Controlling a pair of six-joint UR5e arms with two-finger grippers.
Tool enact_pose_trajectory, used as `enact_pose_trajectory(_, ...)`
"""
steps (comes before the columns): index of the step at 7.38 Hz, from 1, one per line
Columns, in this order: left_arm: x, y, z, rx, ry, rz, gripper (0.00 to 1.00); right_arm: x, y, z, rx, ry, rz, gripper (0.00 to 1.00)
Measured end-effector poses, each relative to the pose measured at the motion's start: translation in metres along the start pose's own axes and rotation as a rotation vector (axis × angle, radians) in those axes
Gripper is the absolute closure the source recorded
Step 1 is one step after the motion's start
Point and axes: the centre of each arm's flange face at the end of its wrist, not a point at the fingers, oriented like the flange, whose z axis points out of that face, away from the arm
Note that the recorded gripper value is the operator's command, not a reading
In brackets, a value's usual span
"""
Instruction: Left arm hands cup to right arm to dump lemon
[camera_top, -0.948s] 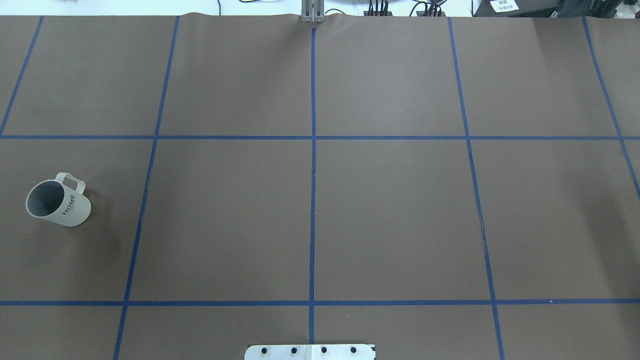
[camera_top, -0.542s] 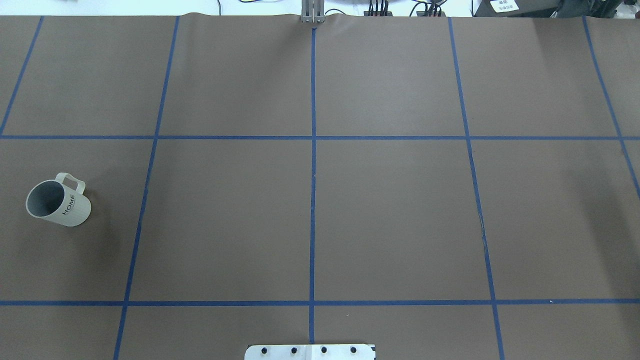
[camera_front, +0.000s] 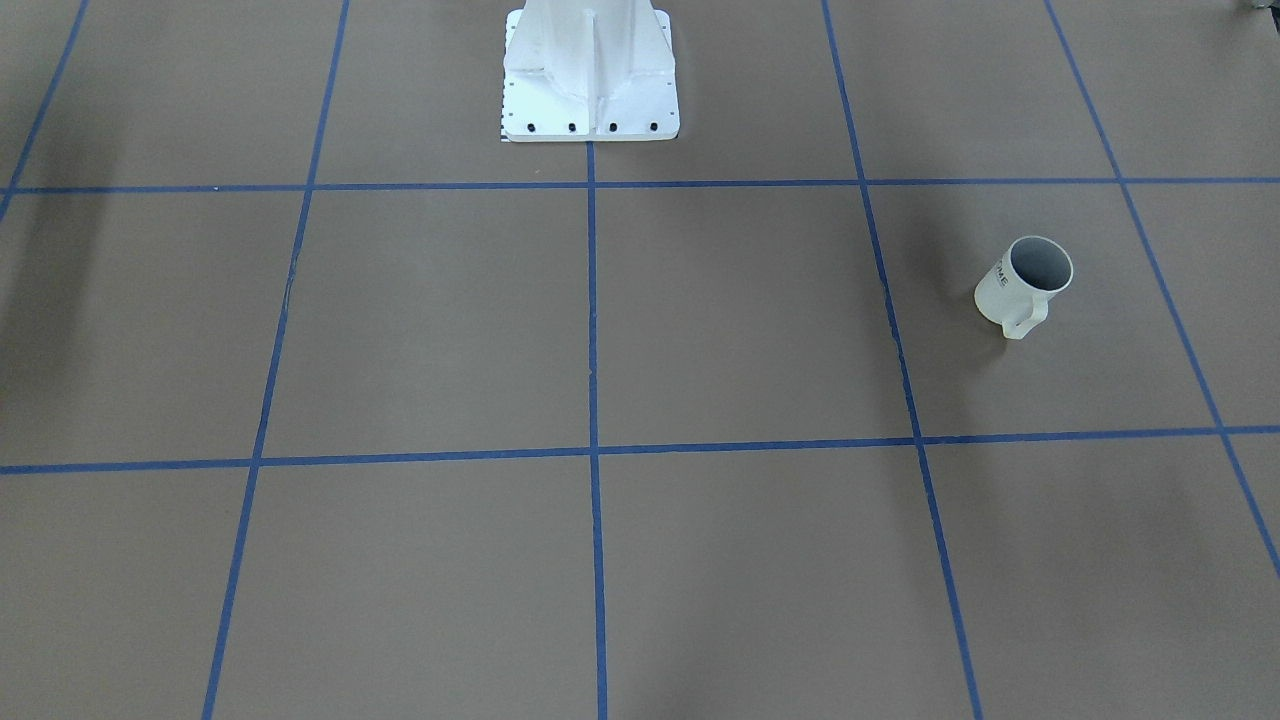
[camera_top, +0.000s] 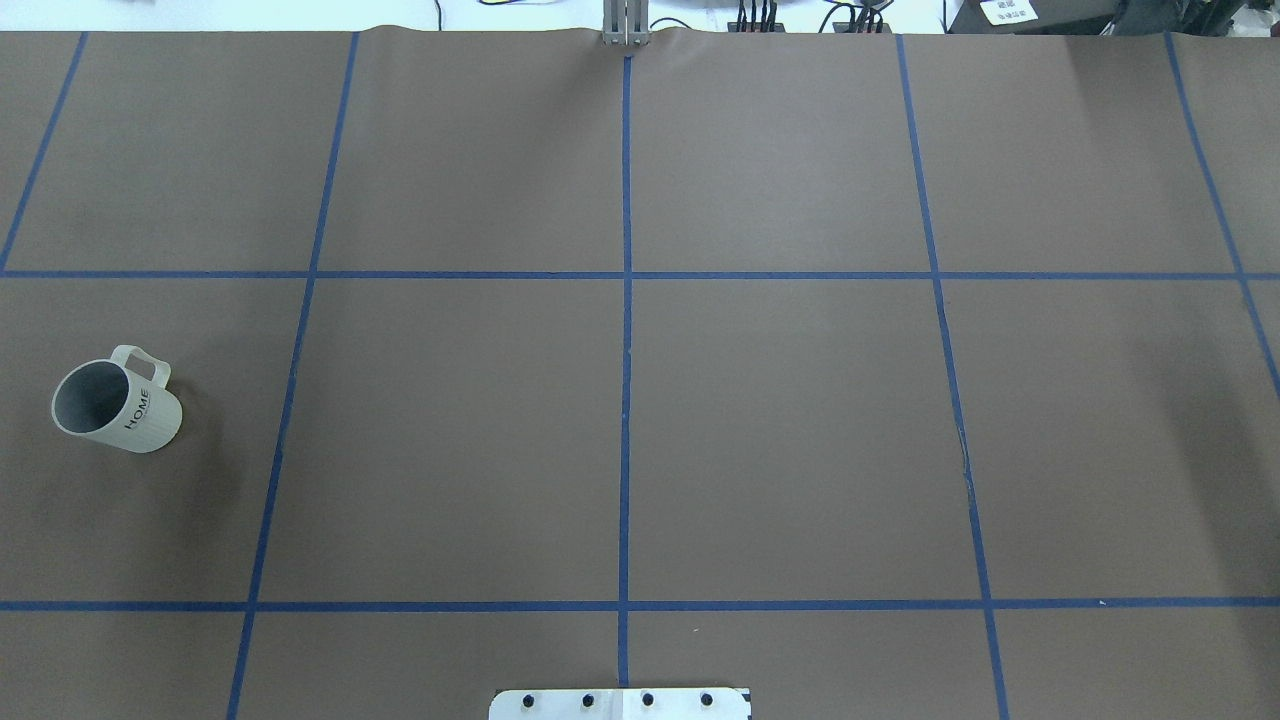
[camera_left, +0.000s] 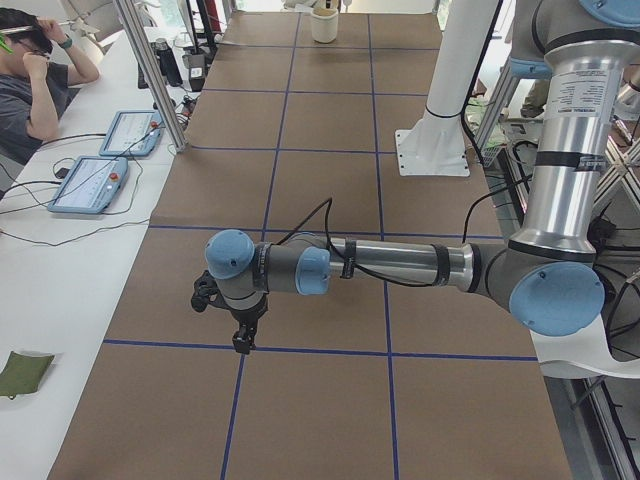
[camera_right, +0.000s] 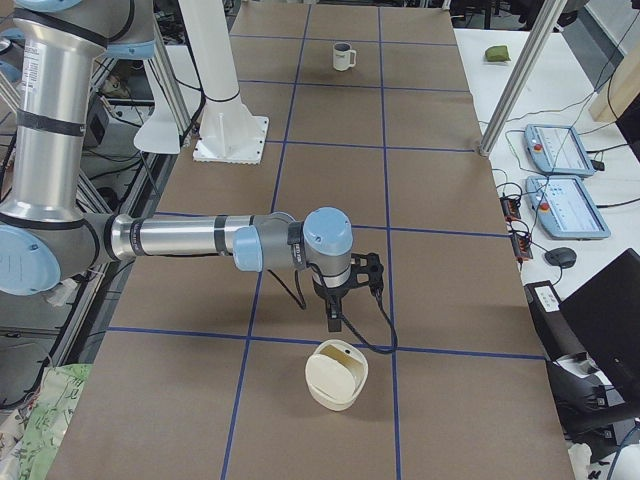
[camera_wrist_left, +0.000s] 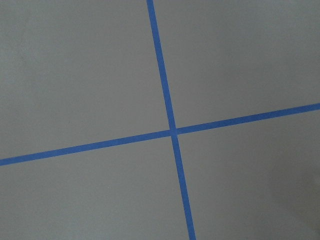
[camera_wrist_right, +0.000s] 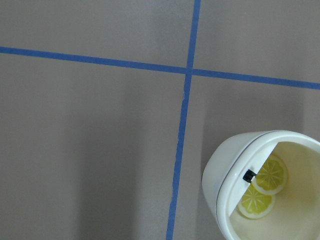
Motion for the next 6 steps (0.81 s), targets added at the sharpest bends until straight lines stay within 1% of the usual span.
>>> enact_pose_trajectory(2, 0.001, 0.0, 0.001, -0.001, 0.0, 0.002, 0.0, 0.003, -0.001, -0.004, 0.01, -0.009, 0.007, 0.0)
enact_pose_trajectory(4, 0.002, -0.002, 0.0, 0.001, 0.0, 0.005, 0.0, 0.012, 0.002, -0.013, 0.03, -0.018, 0.035, 0.0)
enact_pose_trajectory(6, 0.004, -0.004, -0.001, 0.002, -0.001, 0.009, 0.0, 0.019, 0.008, -0.015, 0.034, -0.042, 0.062, 0.0)
